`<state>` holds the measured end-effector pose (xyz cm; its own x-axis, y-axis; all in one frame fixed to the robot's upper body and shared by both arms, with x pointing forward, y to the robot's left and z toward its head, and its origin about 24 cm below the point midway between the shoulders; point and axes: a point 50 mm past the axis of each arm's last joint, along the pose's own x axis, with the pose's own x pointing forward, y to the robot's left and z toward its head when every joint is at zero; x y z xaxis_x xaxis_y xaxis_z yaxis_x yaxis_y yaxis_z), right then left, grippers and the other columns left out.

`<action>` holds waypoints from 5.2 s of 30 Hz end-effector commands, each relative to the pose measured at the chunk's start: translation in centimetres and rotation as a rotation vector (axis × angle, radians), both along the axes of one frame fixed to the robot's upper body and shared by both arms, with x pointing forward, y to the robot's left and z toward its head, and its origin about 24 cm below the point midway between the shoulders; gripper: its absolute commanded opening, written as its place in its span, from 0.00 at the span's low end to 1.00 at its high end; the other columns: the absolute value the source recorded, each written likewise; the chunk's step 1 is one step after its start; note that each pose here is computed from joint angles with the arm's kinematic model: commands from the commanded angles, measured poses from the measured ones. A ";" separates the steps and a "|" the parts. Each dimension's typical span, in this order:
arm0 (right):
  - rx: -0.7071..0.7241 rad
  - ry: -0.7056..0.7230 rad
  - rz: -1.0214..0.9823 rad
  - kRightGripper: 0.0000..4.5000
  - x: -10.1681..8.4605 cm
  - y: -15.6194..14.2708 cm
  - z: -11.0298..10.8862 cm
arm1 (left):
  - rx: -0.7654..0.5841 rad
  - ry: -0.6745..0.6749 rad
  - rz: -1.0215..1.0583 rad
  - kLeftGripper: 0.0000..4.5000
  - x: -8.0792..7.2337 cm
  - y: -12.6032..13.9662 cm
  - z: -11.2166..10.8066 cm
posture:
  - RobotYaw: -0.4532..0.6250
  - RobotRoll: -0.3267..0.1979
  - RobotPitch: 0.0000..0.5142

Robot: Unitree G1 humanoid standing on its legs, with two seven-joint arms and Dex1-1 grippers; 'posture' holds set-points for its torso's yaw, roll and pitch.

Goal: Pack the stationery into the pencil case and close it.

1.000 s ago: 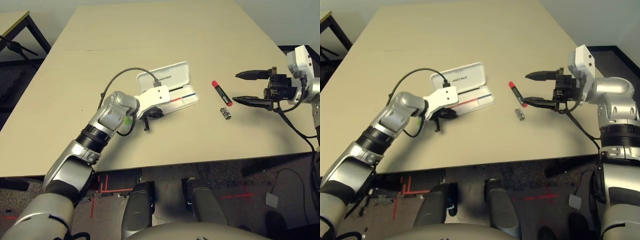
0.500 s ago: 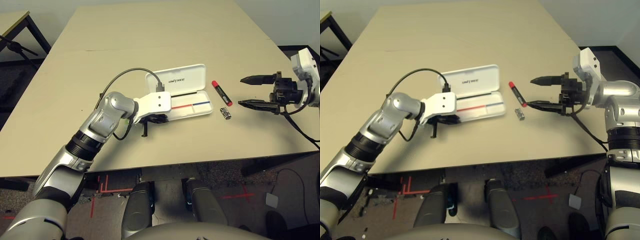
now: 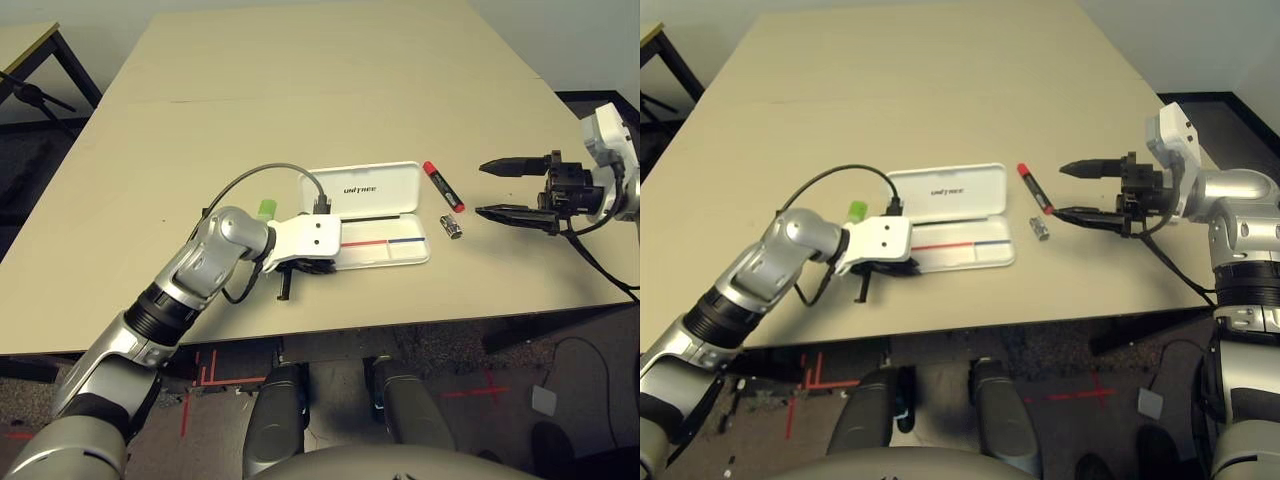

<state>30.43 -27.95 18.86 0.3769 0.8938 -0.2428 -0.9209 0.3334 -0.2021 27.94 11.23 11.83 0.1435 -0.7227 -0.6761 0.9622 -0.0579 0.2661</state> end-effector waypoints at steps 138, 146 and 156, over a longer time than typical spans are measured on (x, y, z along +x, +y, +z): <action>-0.549 0.078 0.275 0.11 2.6 12.6 -1.0 | -0.188 -0.034 0.128 1.00 -0.1 4.5 4.7 | 0.47 0.62 0.25; -0.540 0.053 0.291 0.11 2.9 15.2 -2.0 | -0.190 -0.039 0.155 1.00 -0.2 4.9 4.6 | 0.48 0.62 0.25; -0.555 0.009 0.287 0.11 3.3 16.5 -3.1 | -0.200 -0.053 0.179 1.00 -0.2 4.9 4.5 | 0.49 0.62 0.25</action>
<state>33.70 -11.69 16.15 0.1433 0.7120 -0.6874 -0.9623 -0.0620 -0.2648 28.02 16.13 16.22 0.3047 -0.8011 -0.5151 0.9405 0.1677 0.2955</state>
